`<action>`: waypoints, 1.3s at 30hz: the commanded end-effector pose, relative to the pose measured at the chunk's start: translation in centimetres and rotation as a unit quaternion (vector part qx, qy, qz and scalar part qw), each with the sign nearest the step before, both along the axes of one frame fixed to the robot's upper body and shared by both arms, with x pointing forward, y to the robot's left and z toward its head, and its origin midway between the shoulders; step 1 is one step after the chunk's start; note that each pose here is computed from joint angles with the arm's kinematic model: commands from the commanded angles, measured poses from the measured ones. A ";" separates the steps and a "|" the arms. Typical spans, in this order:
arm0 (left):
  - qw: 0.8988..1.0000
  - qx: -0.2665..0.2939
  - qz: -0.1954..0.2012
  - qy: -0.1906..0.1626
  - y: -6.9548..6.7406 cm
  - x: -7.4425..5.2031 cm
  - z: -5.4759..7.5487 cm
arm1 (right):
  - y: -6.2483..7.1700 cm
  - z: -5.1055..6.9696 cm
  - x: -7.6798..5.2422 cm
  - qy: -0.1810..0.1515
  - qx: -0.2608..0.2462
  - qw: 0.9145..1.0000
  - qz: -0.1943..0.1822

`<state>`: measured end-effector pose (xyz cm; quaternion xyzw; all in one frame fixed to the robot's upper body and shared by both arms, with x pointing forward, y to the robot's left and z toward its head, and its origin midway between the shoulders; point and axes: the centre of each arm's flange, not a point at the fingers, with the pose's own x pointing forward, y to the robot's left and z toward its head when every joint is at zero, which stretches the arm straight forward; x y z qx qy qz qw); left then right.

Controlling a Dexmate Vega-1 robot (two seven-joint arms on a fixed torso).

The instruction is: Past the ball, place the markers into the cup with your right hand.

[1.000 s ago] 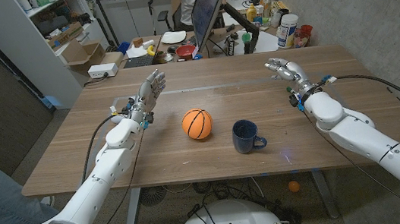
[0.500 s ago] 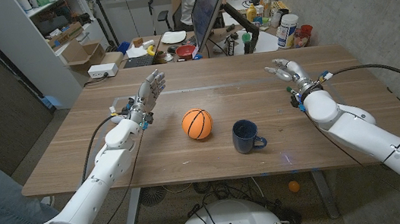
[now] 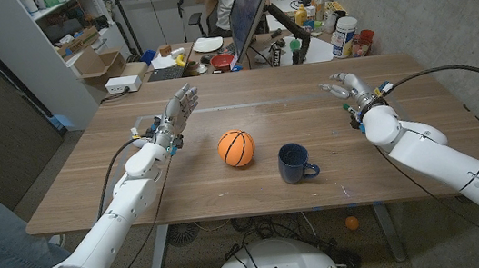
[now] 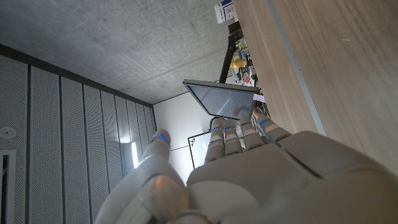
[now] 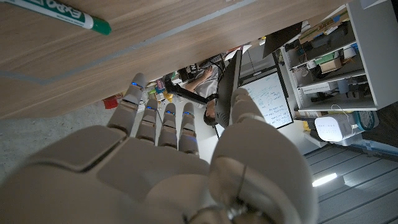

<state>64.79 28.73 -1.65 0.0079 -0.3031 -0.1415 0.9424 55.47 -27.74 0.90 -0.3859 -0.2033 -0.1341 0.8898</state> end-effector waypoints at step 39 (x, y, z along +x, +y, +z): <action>1.000 0.010 0.001 -0.002 0.3 -0.1 0.5 | -1.3 -1.5 1.2 0.135 -0.076 0.970 -0.188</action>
